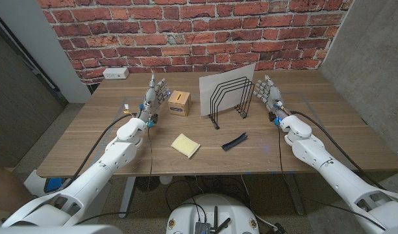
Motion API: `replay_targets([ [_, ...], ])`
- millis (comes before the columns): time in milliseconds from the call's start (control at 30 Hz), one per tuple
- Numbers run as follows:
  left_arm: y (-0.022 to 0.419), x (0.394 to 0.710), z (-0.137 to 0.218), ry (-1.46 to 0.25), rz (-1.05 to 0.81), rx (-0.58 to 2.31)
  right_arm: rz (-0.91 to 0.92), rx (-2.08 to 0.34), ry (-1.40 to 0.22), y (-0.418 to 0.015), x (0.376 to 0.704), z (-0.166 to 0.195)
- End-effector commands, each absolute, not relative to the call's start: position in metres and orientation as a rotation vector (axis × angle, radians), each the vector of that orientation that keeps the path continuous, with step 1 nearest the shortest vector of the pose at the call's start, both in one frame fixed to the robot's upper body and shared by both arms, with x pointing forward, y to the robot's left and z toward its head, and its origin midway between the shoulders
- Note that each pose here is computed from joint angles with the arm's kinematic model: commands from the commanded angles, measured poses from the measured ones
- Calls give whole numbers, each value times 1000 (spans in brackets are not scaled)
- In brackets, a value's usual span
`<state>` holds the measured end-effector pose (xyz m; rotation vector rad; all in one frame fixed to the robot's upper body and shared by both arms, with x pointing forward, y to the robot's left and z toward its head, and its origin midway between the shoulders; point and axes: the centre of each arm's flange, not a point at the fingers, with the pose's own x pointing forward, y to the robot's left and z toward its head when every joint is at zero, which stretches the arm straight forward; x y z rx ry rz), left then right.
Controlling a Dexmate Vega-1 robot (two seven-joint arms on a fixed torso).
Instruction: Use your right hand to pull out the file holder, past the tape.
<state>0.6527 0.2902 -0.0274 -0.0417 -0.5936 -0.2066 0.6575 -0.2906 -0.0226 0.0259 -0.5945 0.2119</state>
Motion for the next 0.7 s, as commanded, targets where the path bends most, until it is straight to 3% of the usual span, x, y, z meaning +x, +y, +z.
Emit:
replay_targets([
  [33,290,653,-28,-593,-206,-42,208,11,-606,-290,659,-20],
  [700,290,653,-28,-594,-207,-42,152,-43,-662,-291,639,-8],
])
